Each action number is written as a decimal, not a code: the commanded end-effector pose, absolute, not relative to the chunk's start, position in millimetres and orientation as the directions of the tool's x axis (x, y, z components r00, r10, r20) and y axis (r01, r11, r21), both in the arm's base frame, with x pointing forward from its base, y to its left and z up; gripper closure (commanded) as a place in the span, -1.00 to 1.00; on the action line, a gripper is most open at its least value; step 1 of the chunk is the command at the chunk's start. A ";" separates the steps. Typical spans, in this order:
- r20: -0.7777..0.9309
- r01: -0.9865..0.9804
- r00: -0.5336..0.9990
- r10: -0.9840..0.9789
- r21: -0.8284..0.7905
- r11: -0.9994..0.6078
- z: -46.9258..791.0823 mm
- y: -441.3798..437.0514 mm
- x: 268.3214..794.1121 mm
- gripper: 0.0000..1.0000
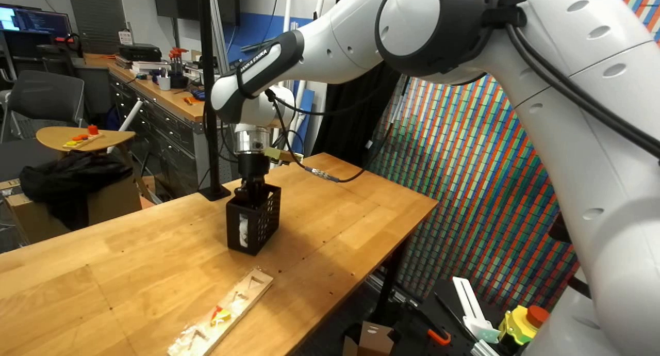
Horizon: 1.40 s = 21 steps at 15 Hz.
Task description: Put the white towel in the black box
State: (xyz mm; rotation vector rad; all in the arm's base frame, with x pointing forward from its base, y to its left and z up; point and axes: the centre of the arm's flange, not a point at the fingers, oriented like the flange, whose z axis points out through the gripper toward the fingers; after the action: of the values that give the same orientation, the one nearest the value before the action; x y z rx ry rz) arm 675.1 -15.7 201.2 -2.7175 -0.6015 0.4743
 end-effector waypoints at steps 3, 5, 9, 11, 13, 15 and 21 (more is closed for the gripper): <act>-0.091 0.389 0.900 0.427 -0.277 -0.879 276.5 -38.0 668.1 0.75; -0.028 0.409 0.905 0.424 -0.208 -0.889 313.8 -45.2 666.7 0.75; 0.037 0.430 0.903 0.429 -0.087 -0.899 382.4 -50.3 656.0 0.75; 0.057 0.442 0.897 0.439 -0.046 -0.896 407.7 -48.7 647.9 0.74; 0.070 0.455 0.889 0.453 -0.009 -0.891 427.1 -45.7 640.4 0.73; 0.095 0.456 0.885 0.455 0.010 -0.890 439.8 -43.8 634.9 0.70; 0.125 0.452 0.885 0.449 0.007 -0.892 452.5 -40.9 639.8 0.34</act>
State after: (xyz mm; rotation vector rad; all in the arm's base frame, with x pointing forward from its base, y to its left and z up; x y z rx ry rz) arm 639.7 -40.9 452.6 -3.0281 -0.7244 -0.1930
